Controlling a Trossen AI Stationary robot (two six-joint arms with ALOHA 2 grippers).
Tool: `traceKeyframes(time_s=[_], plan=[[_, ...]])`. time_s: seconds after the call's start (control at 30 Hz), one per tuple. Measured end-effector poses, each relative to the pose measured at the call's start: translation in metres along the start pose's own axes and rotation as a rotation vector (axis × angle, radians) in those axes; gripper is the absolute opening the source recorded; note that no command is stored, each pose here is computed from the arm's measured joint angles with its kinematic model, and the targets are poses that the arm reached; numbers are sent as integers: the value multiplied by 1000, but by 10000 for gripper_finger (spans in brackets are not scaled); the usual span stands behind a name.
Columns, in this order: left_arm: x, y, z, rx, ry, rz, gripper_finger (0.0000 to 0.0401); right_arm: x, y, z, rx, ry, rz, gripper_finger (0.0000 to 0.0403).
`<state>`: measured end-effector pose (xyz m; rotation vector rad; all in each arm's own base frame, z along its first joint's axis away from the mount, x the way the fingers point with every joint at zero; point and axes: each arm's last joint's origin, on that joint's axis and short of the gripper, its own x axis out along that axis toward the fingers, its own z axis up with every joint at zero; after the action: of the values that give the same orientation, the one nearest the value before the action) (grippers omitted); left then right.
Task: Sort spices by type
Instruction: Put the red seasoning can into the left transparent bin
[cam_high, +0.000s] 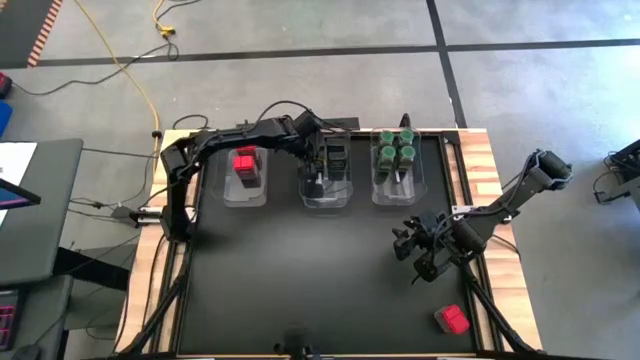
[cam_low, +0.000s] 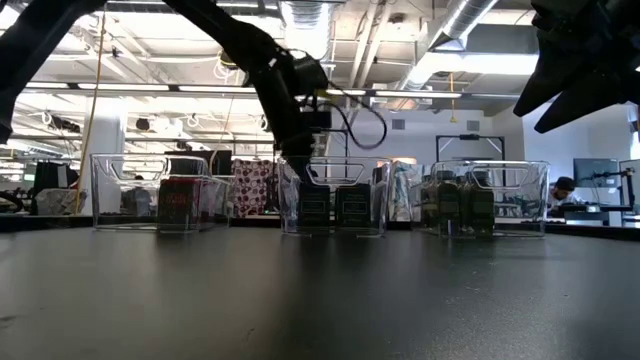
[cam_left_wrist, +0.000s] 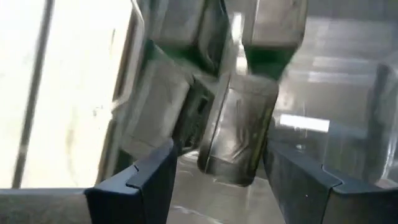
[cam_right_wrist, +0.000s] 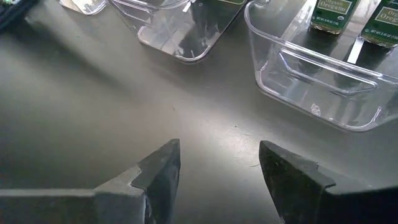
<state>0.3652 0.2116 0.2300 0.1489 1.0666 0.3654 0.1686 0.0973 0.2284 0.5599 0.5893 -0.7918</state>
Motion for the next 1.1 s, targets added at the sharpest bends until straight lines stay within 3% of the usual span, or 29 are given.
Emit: traceKeyframes(time_s=[0.33,0.7,0.9,1.1], plan=[[-57,-17,19,-75,-141,6,229,0,2,0,10,1,14,245],[-119,-85,38,-95,-283,-190,229,0,9,-1,72,26,72,245],[-134,-126,39,-83,-257,-244,229,-2,10,-4,94,111,84,258],[-142,-158,29,-117,-151,-287,229,-7,10,-10,97,149,102,308]])
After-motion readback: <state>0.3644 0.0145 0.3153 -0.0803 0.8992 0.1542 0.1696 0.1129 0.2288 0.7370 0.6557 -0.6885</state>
